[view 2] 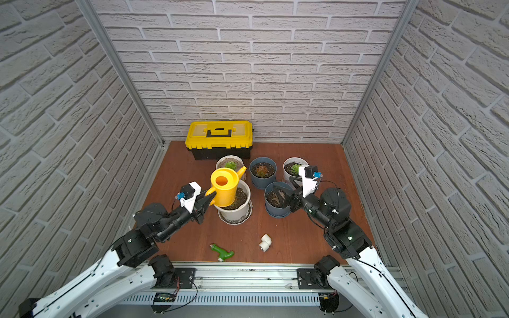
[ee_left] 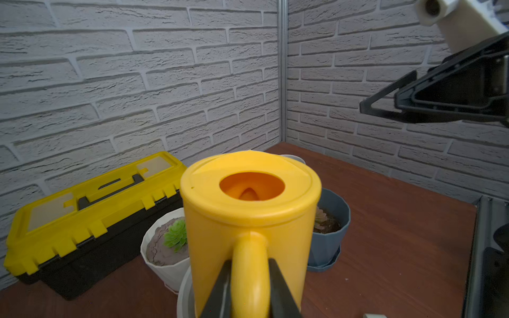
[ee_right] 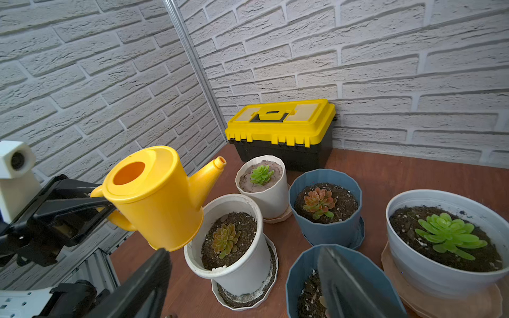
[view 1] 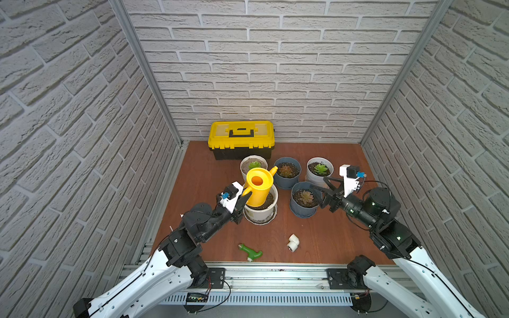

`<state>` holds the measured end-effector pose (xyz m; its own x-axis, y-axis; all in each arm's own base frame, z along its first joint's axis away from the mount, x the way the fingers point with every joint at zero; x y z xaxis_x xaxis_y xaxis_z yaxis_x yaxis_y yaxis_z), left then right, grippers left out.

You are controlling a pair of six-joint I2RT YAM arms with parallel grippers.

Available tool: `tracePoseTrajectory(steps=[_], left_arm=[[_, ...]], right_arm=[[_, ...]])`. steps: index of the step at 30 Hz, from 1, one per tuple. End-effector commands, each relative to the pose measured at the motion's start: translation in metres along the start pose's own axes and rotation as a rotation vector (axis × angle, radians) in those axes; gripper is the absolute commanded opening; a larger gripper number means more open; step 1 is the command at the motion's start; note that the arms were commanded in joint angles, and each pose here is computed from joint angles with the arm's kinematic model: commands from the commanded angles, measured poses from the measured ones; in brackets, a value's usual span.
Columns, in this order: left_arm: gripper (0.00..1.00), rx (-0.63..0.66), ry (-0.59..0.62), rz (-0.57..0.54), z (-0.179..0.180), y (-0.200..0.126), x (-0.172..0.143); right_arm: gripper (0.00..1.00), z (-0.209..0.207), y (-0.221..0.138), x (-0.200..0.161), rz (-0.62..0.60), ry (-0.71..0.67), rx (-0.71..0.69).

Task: Water the succulent around the soil edge
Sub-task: Water the soil of the potted plant with water.

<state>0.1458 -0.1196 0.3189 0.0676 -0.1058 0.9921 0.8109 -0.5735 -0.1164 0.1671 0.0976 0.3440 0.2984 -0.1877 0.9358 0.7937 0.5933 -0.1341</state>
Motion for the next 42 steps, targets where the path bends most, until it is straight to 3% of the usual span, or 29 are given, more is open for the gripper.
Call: tracePoseTrajectory(steps=[1, 4, 6, 14, 24, 31, 42], left_arm=[[0.00, 0.107, -0.018, 0.059, 0.011, -0.017, 0.005], [0.00, 0.152, -0.007, 0.112, 0.016, -0.027, 0.004], [0.00, 0.193, 0.005, 0.143, 0.020, -0.030, 0.004], [0.00, 0.301, 0.027, 0.295, 0.037, -0.016, 0.012], [0.00, 0.291, -0.085, 0.433, 0.078, 0.013, 0.028], [0.00, 0.251, -0.128, 0.451, 0.099, 0.034, 0.030], [0.00, 0.215, -0.120, 0.524, 0.119, 0.068, 0.025]], right_arm=[[0.90, -0.002, 0.003, -0.011, -0.030, -0.045, 0.040], [0.92, -0.004, 0.002, -0.020, -0.056, -0.054, 0.057], [1.00, -0.003, 0.002, -0.024, -0.059, -0.056, 0.089], [1.00, -0.005, 0.012, -0.035, -0.029, -0.044, 0.130], [1.00, -0.007, 0.015, -0.039, -0.014, -0.040, 0.120], [1.00, -0.009, 0.019, -0.042, 0.001, -0.032, 0.107], [1.00, -0.010, 0.019, -0.042, 0.011, -0.028, 0.095]])
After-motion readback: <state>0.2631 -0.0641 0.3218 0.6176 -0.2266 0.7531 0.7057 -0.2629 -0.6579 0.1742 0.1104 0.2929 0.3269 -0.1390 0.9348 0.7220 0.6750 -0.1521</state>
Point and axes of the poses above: each gripper's point midway between its finger pads, its own y axis out along the fingers, its own z axis along the line the jaws close on, x = y × z, the point moved 9 cm from there along -y, back along the fingers, and after that the axes turned 1 degree about -y, right-handed, at the moved point
